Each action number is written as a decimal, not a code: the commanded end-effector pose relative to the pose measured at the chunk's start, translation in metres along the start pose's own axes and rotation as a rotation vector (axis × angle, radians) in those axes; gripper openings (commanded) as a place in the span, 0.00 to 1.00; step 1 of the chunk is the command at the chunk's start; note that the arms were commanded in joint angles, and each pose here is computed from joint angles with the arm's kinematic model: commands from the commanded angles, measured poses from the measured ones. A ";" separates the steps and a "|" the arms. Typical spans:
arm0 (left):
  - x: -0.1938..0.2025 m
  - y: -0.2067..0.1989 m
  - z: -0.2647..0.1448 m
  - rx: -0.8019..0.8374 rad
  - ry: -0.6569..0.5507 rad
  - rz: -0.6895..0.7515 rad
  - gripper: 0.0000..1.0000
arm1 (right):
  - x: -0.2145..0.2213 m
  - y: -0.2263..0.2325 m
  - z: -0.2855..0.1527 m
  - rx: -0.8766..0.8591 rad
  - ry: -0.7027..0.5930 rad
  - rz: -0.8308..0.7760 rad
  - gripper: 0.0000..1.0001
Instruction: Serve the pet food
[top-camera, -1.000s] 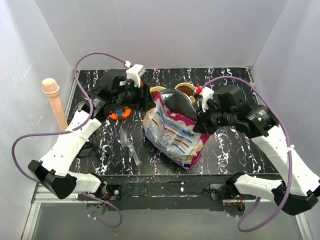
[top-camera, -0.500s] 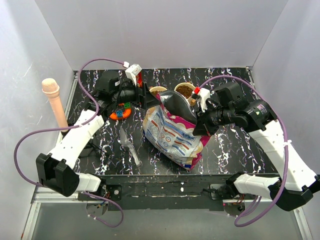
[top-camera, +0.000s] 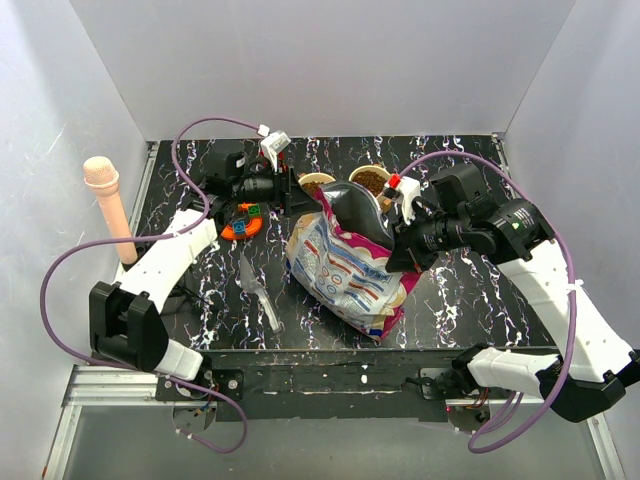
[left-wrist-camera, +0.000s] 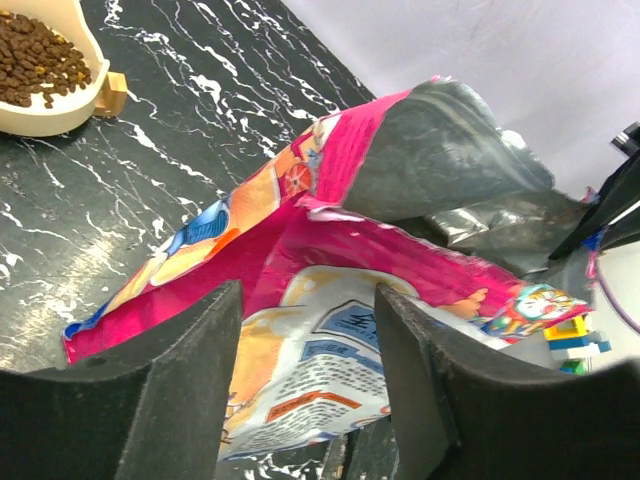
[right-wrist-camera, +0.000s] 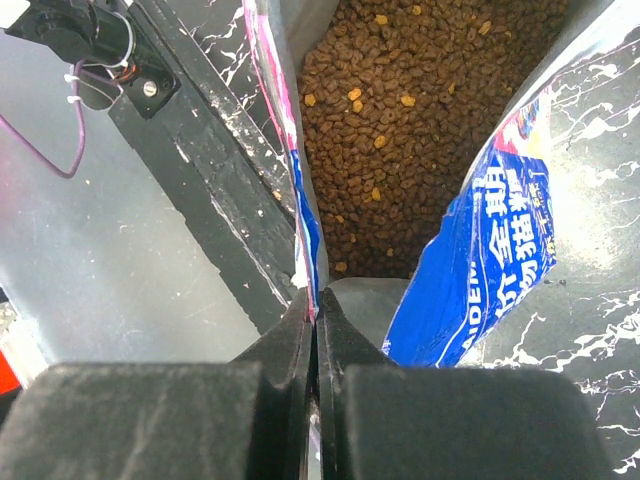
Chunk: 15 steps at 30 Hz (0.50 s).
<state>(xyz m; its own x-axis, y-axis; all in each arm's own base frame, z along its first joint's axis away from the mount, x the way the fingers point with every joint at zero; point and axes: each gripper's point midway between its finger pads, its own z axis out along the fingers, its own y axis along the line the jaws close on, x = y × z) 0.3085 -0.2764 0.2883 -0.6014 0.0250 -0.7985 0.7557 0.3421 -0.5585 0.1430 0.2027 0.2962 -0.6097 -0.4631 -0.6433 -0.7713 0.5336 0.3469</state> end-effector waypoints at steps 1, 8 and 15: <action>0.005 0.000 0.002 0.048 -0.003 -0.002 0.45 | 0.004 0.016 -0.021 -0.021 -0.013 0.035 0.01; -0.006 0.010 -0.005 -0.054 -0.032 -0.006 0.00 | 0.008 -0.022 -0.034 0.236 -0.027 0.087 0.01; -0.020 0.003 -0.013 -0.091 -0.116 -0.037 0.00 | 0.000 -0.014 -0.055 0.267 -0.065 0.135 0.24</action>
<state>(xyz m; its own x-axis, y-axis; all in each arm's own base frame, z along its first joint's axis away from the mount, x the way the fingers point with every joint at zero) 0.3215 -0.2696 0.2762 -0.6334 -0.0205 -0.7735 0.7010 0.4082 -0.5848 0.1568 0.1743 0.2950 -0.6965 -0.3929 -0.6004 -0.6355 0.7263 0.2619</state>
